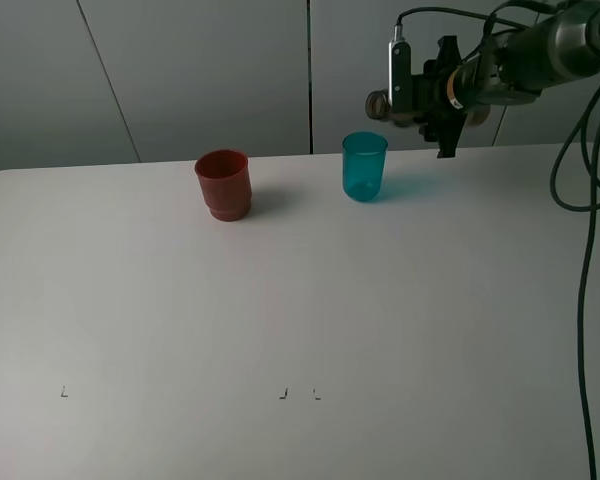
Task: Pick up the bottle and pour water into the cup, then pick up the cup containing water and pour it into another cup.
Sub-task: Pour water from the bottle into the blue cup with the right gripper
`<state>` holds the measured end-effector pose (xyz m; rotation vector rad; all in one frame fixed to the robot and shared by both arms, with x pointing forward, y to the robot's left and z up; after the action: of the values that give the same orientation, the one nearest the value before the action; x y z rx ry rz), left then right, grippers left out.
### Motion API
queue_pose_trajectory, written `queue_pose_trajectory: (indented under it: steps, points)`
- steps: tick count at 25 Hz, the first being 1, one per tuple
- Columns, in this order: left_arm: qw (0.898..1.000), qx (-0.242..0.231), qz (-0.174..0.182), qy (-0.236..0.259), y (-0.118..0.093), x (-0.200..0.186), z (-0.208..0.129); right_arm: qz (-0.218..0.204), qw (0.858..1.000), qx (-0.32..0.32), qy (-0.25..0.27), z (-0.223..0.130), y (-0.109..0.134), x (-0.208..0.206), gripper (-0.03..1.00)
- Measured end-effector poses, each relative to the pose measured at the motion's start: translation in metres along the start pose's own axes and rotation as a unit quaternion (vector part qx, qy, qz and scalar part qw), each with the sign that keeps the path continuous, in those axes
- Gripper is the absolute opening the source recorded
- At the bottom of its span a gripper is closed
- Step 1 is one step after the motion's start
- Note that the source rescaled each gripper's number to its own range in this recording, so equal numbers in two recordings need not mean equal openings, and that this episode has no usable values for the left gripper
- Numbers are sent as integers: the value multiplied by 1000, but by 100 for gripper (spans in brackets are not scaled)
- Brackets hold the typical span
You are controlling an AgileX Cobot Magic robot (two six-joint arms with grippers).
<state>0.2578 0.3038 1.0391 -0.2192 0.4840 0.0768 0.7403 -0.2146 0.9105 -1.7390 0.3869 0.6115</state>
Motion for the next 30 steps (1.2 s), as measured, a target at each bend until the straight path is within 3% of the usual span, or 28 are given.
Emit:
queue_pose_trajectory:
  steps: [30]
  points:
    - [1000,0,0,0,0,0,0,-10,999,-52,9,-2,-6,8,0]
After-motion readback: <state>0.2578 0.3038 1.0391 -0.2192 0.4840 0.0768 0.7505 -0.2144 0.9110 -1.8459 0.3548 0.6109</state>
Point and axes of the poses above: a point on each arm's last joint axis where the gripper is mounted, x pointing out along that axis toward the gripper, y along the wrist's bending axis when the last joint is at zero, z = x × y, the point moved 3 cm from there along x, pointing out along that axis toward the gripper, and after that the axes turned 14 degrees about -x, right-handed, at the moved point
